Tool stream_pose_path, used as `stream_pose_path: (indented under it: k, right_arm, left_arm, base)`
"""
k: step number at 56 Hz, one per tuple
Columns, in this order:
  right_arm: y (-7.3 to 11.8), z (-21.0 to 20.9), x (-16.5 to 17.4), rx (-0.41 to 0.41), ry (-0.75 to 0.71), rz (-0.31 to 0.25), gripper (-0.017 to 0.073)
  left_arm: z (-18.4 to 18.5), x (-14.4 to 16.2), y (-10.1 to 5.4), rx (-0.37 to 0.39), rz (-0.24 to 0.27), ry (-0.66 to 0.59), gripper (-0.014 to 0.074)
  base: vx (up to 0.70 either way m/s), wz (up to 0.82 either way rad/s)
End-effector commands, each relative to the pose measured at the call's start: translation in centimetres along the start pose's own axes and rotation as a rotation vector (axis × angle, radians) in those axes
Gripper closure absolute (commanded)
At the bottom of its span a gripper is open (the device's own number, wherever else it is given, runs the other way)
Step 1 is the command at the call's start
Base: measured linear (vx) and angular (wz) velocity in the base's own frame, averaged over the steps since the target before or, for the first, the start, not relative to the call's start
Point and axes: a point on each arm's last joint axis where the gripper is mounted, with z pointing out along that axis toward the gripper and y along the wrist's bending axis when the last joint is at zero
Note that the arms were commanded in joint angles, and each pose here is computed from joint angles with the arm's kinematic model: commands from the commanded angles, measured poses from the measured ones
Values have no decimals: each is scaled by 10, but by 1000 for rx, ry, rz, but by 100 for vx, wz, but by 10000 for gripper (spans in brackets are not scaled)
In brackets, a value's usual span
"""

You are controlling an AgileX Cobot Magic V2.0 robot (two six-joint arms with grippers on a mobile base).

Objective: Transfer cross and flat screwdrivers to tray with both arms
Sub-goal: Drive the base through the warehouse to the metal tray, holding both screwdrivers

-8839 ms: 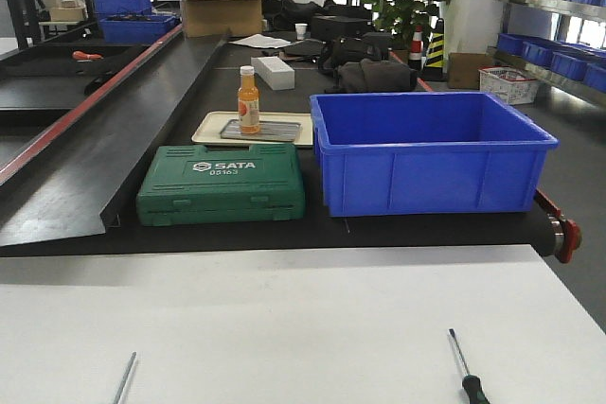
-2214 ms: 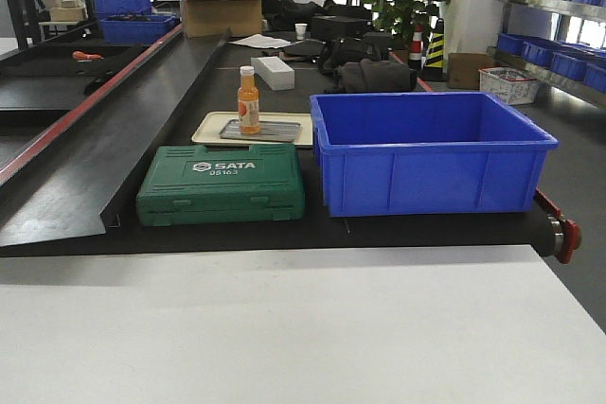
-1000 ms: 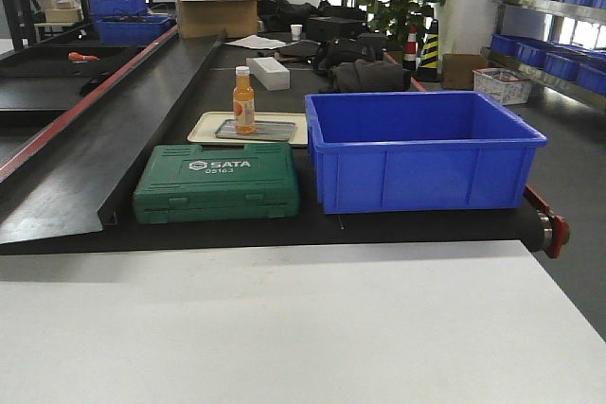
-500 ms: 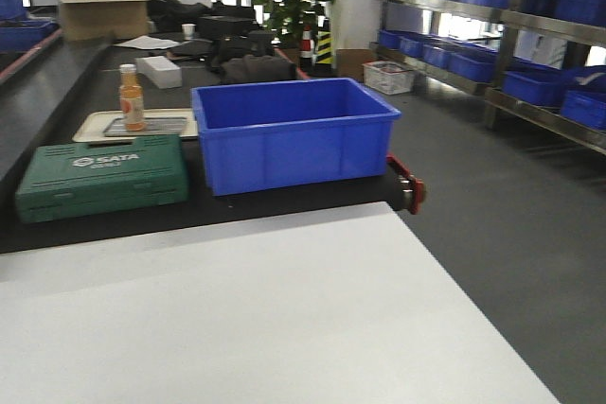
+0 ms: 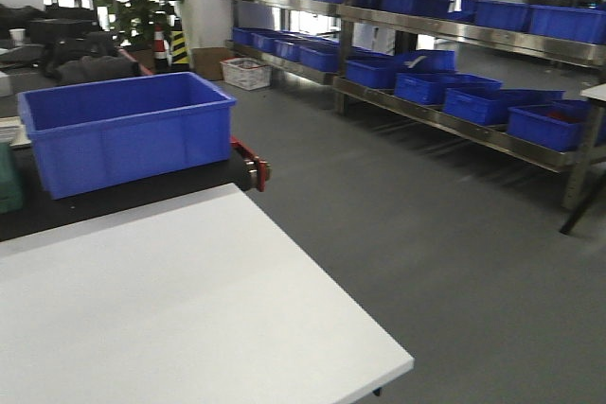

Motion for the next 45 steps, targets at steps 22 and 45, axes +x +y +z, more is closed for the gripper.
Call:
stream_pose_path:
  k: [22, 45]
  right_arm:
    - [-2, -2, -15, 22, -107, 0, 567]
    - [-2, -2, -15, 21, -107, 1, 567]
  left_arm:
    - [-2, -15, -2, 17, -7, -109, 594]
    - [-2, -15, -2, 18, -7, -110, 594]
  base:
    - [-14, -57]
    - [-5, -55]
